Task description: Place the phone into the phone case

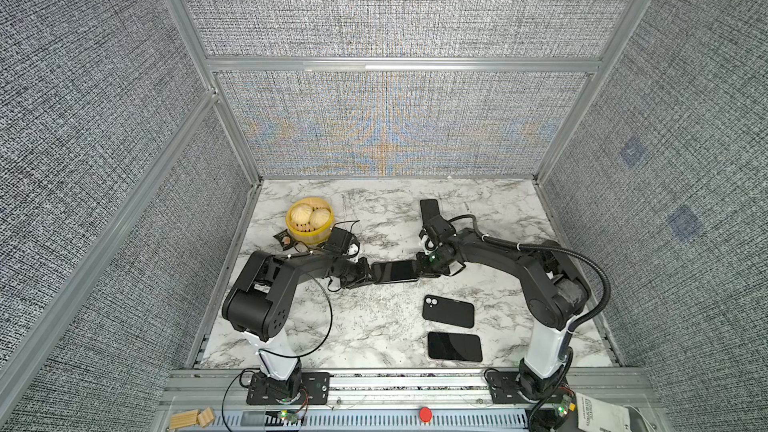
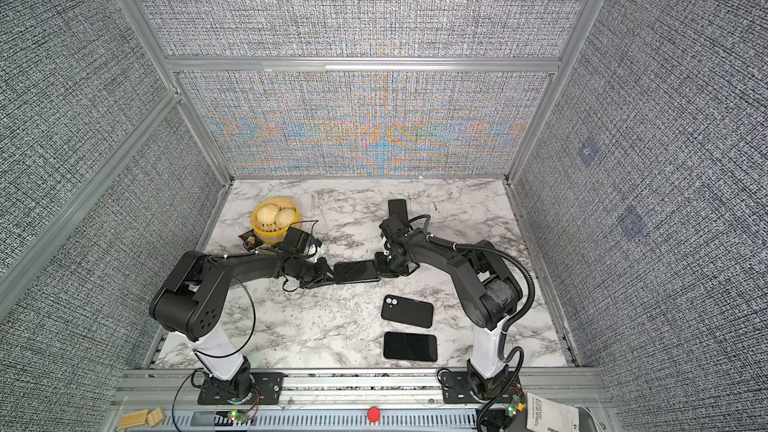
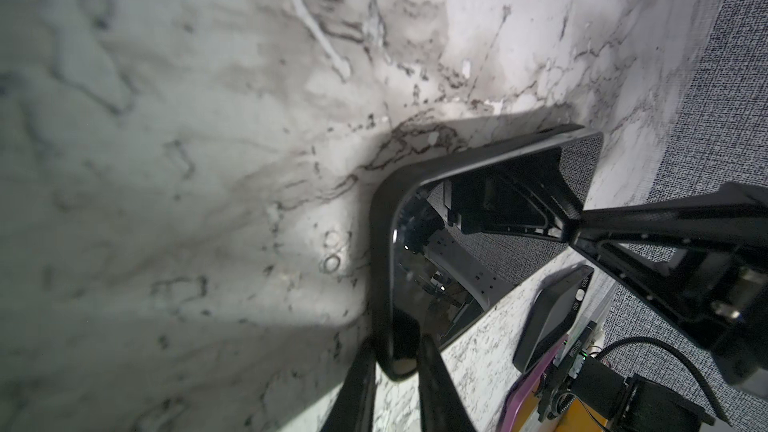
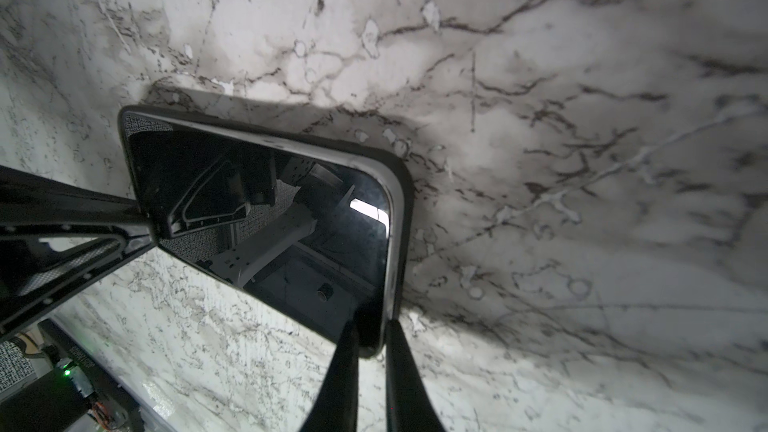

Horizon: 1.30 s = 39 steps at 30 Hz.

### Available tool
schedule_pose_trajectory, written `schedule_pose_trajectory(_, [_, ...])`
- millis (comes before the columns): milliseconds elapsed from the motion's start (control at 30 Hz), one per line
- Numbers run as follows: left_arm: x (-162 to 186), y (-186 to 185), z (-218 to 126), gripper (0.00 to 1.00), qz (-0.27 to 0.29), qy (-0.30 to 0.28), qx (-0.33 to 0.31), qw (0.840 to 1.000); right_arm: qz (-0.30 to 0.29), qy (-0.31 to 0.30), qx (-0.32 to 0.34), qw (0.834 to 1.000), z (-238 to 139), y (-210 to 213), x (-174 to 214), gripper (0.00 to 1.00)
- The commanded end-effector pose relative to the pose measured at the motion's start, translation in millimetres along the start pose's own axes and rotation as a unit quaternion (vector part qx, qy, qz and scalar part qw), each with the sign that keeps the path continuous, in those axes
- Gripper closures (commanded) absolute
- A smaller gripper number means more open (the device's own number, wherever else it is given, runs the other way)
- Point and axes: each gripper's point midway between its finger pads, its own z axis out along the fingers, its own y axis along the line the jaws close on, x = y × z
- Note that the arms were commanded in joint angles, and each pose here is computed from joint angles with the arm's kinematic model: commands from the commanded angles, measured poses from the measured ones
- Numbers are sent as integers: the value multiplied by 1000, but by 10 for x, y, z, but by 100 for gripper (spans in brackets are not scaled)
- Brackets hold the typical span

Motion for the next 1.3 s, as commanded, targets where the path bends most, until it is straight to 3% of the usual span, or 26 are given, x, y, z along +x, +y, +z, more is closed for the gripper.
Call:
schedule_pose_trajectory(0, [-3,34,44,78,5,-2,-6,1000,-10,21,-55,998,134,194,98,88])
schedule_pose_trajectory(1267, [-7,27,61,78,3,-1,-3,1000,-4,33,-45,998,327,154,219,95])
